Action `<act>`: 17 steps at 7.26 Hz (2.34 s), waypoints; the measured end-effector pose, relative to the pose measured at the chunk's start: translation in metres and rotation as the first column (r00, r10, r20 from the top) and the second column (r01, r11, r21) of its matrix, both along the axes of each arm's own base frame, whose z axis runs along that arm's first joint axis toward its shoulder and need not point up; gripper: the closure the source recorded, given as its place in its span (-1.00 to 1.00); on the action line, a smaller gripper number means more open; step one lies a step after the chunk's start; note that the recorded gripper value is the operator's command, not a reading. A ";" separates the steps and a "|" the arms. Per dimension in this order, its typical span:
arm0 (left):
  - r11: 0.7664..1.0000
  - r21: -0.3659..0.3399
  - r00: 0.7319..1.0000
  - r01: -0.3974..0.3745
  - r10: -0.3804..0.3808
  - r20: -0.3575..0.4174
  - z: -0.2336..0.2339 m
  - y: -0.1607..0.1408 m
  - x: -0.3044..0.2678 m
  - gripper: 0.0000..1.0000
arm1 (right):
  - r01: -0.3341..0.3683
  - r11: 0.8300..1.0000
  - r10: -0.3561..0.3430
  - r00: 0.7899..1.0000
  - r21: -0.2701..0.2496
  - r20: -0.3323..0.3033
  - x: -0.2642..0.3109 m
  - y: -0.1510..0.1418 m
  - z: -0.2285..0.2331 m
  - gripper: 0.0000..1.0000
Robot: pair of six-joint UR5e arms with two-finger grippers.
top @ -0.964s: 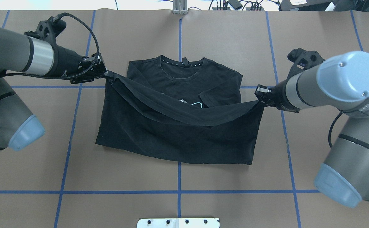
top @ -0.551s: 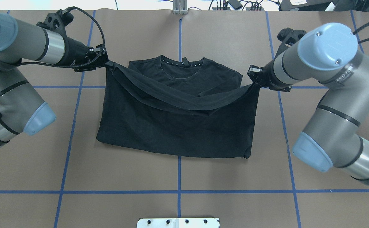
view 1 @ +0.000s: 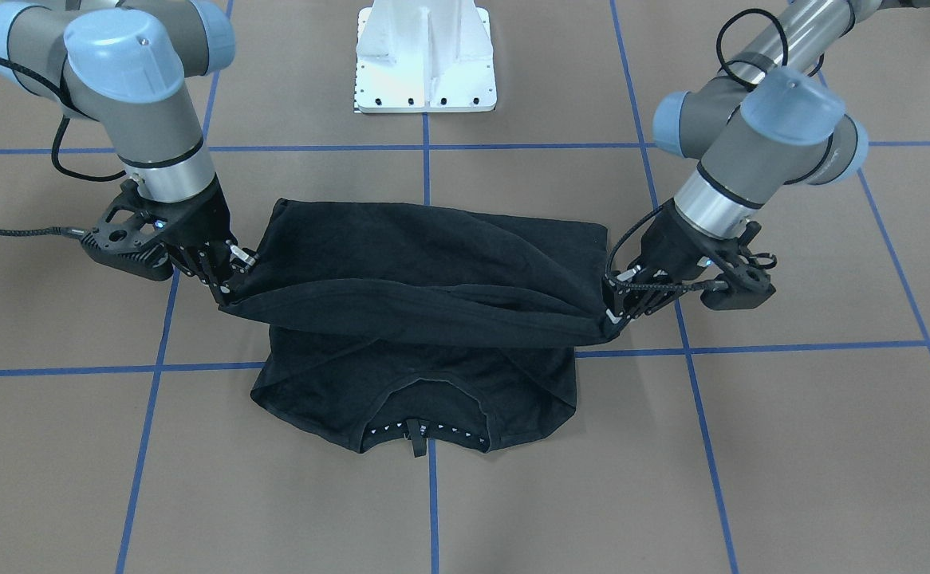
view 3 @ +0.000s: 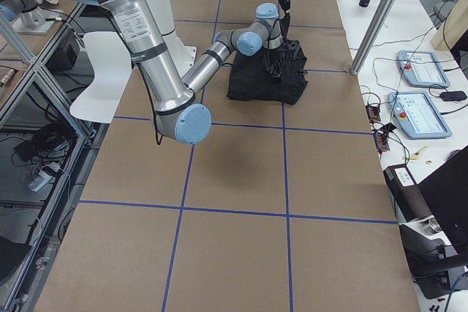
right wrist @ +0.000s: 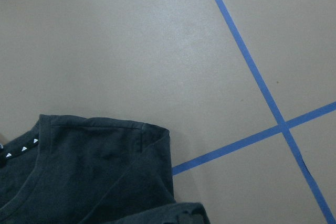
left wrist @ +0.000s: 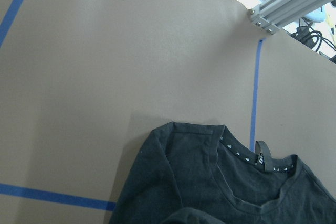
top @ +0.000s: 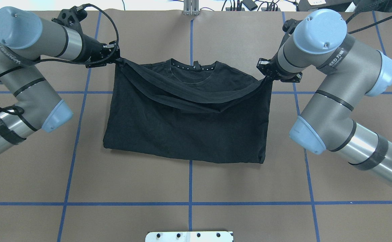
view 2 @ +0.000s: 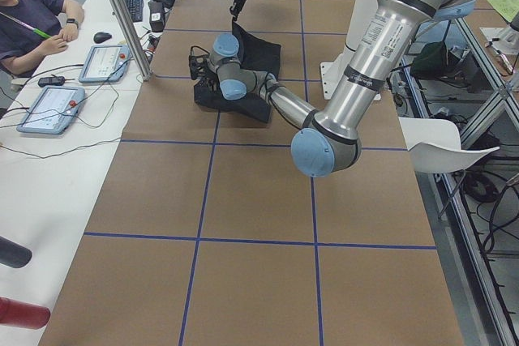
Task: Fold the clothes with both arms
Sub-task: 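Pull the held hem farther toward the collar with both grippers, then lower the hem onto the collar and open both grippers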
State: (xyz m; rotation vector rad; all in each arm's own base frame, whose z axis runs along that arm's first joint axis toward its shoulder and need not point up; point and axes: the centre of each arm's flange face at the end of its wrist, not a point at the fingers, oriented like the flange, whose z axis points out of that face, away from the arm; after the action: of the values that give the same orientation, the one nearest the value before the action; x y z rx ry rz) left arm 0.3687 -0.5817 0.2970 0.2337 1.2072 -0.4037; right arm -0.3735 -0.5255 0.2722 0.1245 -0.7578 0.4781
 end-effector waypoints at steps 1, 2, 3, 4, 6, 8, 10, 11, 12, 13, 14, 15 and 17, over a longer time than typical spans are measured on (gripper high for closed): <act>1.000 0.007 1.000 0.016 -0.016 0.025 0.013 -0.014 0.010 1.00 | 0.009 1.000 -0.009 1.000 -0.010 -0.022 -0.007 -0.008 0.011 1.00; 0.999 0.011 0.998 0.033 -0.034 0.047 0.024 -0.027 0.020 1.00 | 0.016 1.000 -0.017 0.999 -0.014 -0.037 -0.014 -0.015 0.025 1.00; 0.999 0.012 0.997 0.045 -0.045 0.064 0.031 -0.036 0.030 1.00 | 0.020 1.000 -0.021 0.999 -0.009 -0.039 -0.022 -0.023 0.039 1.00; 0.999 0.008 0.996 0.047 -0.047 0.077 0.037 -0.040 0.039 1.00 | 0.023 1.000 -0.023 0.999 -0.001 -0.036 -0.030 -0.031 0.053 1.00; 0.999 0.004 0.994 0.052 -0.052 0.097 0.042 -0.044 0.056 1.00 | 0.029 1.000 -0.029 0.999 0.002 -0.040 -0.039 -0.040 0.073 1.00; 0.999 0.022 0.991 0.043 -0.045 0.124 0.044 -0.051 0.065 1.00 | 0.039 0.999 -0.039 0.998 0.004 -0.050 -0.041 -0.042 0.081 1.00; 0.999 0.050 0.987 0.022 -0.029 0.158 0.053 -0.055 0.067 1.00 | 0.042 0.999 -0.041 0.998 0.004 -0.053 -0.042 -0.043 0.083 1.00; 0.999 0.051 0.986 0.019 -0.027 0.166 0.057 -0.056 0.067 1.00 | 0.045 0.999 -0.044 0.997 0.004 -0.058 -0.042 -0.044 0.085 1.00; 0.999 0.052 0.985 0.016 -0.025 0.173 0.060 -0.057 0.067 1.00 | 0.051 0.999 -0.051 0.997 0.008 -0.062 -0.041 -0.044 0.086 1.00; 0.999 0.053 0.983 0.013 -0.022 0.181 0.063 -0.058 0.067 1.00 | 0.056 0.998 -0.056 0.996 0.010 -0.067 -0.041 -0.045 0.088 1.00; 0.999 0.051 0.982 0.012 -0.021 0.186 0.066 -0.059 0.067 1.00 | 0.062 0.998 -0.061 0.995 0.010 -0.073 -0.041 -0.045 0.091 1.00; 0.999 0.050 0.982 0.012 -0.021 0.188 0.068 -0.059 0.066 0.59 | 0.068 0.998 -0.067 0.994 0.010 -0.081 -0.041 -0.046 0.095 1.00; 0.998 0.062 0.982 0.013 -0.024 0.190 0.066 -0.062 0.061 -0.99 | 0.069 0.998 -0.068 0.994 0.009 -0.089 -0.039 -0.051 0.099 -0.96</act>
State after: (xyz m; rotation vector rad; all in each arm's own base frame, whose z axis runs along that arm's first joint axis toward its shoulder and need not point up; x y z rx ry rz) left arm 0.4297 -0.6441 0.3633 0.3289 1.0307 -0.3528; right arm -0.4122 -0.5763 0.3707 0.1300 -0.6763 0.4000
